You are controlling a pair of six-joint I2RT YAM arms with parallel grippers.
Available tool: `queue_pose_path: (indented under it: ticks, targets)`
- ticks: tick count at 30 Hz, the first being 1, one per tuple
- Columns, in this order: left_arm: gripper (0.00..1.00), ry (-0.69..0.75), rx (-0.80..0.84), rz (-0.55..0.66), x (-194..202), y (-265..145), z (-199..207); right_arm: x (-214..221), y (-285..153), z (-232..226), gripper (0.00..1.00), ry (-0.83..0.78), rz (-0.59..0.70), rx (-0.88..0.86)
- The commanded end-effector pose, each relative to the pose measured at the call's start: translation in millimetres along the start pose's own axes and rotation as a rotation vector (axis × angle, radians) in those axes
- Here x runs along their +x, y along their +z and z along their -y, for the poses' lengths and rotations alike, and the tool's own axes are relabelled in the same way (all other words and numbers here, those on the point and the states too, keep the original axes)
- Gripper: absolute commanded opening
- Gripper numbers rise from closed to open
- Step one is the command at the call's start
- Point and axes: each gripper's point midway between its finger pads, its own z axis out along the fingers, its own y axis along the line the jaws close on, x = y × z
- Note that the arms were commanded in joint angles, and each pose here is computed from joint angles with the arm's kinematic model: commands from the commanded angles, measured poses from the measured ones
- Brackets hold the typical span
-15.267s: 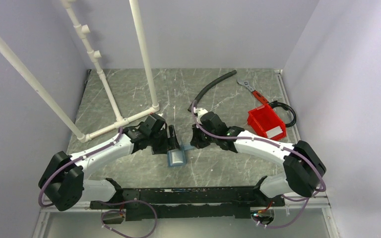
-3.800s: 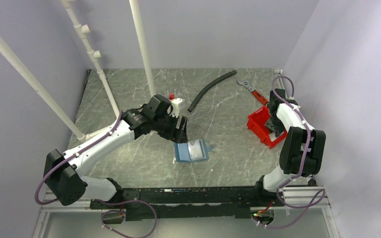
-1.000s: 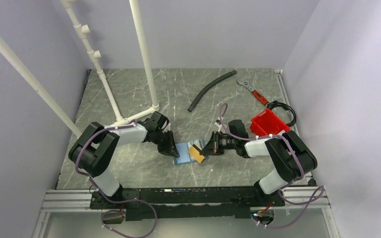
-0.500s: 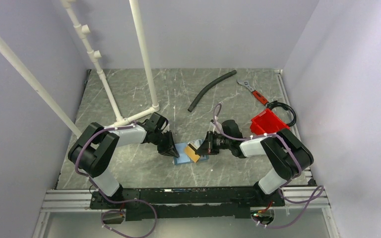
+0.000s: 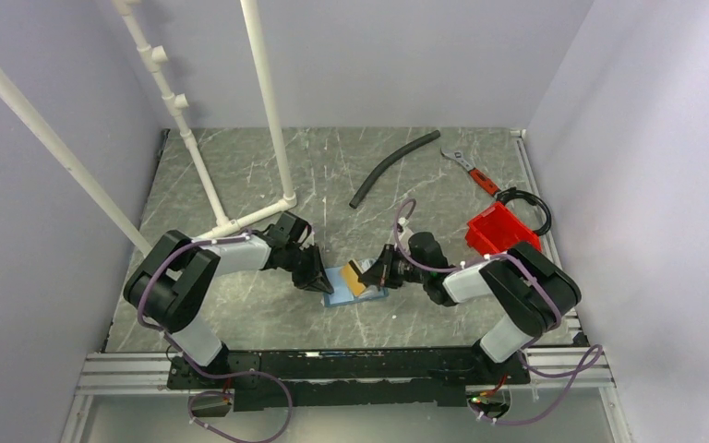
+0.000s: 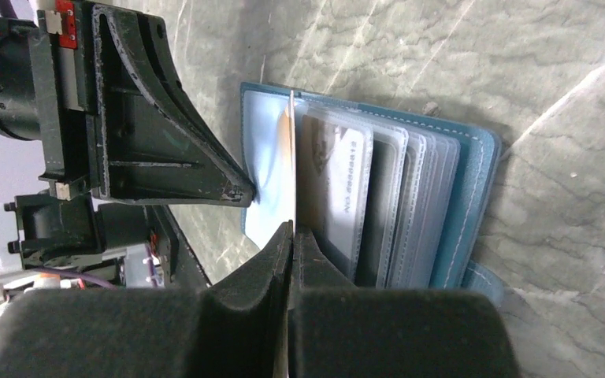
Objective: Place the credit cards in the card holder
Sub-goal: Insert the credit card into the card holder.
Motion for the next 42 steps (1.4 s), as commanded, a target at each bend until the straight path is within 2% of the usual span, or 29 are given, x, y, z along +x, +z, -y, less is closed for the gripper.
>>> queue_pose_path:
  ticks: [1, 11, 13, 16, 27, 33, 40, 42]
  targets:
    - [0.13, -0.029, -0.101, 0.0, 11, 4, -29, -5, 9, -4, 0.0, 0.017, 0.087, -0.004]
    - [0.12, -0.033, -0.088, 0.008, 11, 3, -28, 8, 12, -6, 0.0, 0.042, 0.122, 0.045]
    - [0.12, -0.028, -0.092, 0.01, 12, 2, -29, 12, 10, -2, 0.12, 0.026, 0.108, 0.08]
    - [0.13, -0.021, -0.097, 0.015, 11, 0, -28, 17, 5, 11, 0.24, -0.03, 0.051, 0.193]
    - [0.13, -0.019, -0.094, 0.004, 11, 3, -28, 24, -2, 12, 0.45, -0.224, -0.057, 0.295]
    - [0.12, -0.012, -0.089, 0.003, 8, 3, -24, 23, 8, 9, 0.51, -0.284, -0.128, 0.29]
    - [0.12, -0.014, -0.091, 0.001, 11, 2, -27, 16, 1, 13, 0.7, -0.359, -0.136, 0.34]
    - [0.12, -0.015, -0.091, -0.002, 12, 3, -28, 17, 1, 16, 0.72, -0.371, -0.156, 0.353]
